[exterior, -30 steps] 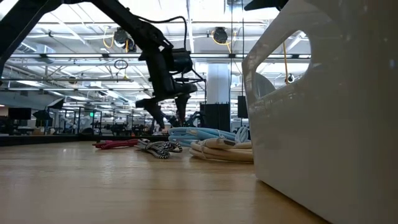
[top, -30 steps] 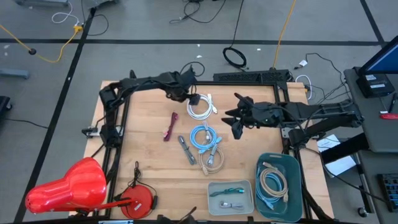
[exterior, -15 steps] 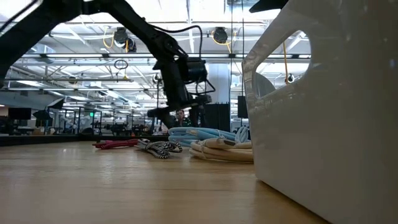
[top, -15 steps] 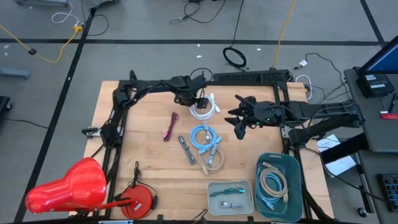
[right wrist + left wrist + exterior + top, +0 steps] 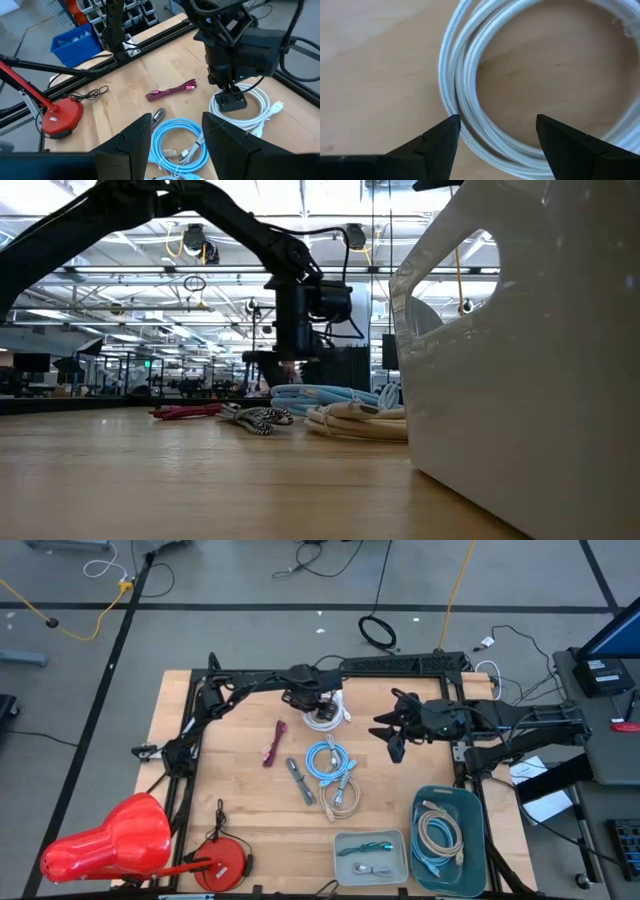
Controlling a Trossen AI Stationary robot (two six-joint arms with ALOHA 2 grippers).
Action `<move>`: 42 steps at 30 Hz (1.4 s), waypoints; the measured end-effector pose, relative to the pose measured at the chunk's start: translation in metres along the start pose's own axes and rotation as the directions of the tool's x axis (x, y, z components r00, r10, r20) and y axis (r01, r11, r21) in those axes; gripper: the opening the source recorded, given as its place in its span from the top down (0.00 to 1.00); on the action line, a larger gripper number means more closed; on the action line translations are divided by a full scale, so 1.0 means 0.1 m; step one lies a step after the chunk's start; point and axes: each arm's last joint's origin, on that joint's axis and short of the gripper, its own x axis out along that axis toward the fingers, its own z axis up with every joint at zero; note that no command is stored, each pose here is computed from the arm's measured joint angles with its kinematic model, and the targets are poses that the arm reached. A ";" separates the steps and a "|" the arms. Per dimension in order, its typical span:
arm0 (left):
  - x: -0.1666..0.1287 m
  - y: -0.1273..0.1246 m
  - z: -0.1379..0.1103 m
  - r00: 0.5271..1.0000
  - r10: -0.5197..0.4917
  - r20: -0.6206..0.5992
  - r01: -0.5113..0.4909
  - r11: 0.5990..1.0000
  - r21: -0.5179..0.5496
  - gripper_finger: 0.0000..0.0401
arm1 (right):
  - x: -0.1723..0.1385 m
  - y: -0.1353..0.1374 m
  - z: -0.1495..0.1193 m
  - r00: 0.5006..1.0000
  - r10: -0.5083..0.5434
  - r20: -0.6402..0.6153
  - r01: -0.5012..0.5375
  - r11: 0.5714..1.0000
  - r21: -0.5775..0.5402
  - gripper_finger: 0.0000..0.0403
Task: Pick & Place USB Port
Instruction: Put the white HDMI cable into the blue bin
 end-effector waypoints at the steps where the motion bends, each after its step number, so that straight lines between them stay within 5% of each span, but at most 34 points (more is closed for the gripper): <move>1: 0.00 0.01 0.00 1.000 0.013 -0.002 -0.013 1.000 0.000 0.33 | -0.01 0.00 0.00 1.000 0.002 0.001 -0.002 1.000 -0.004 0.59; 29: -0.22 0.07 -0.04 0.995 0.075 0.066 -0.075 0.997 -0.012 0.33 | -0.02 0.00 0.01 1.000 0.005 0.007 -0.005 0.999 -0.039 0.59; 42: 0.04 0.34 0.00 0.997 0.073 -0.028 -0.076 0.989 -0.124 0.33 | -0.02 0.01 -0.01 1.000 0.025 -0.013 -0.026 0.998 -0.054 0.59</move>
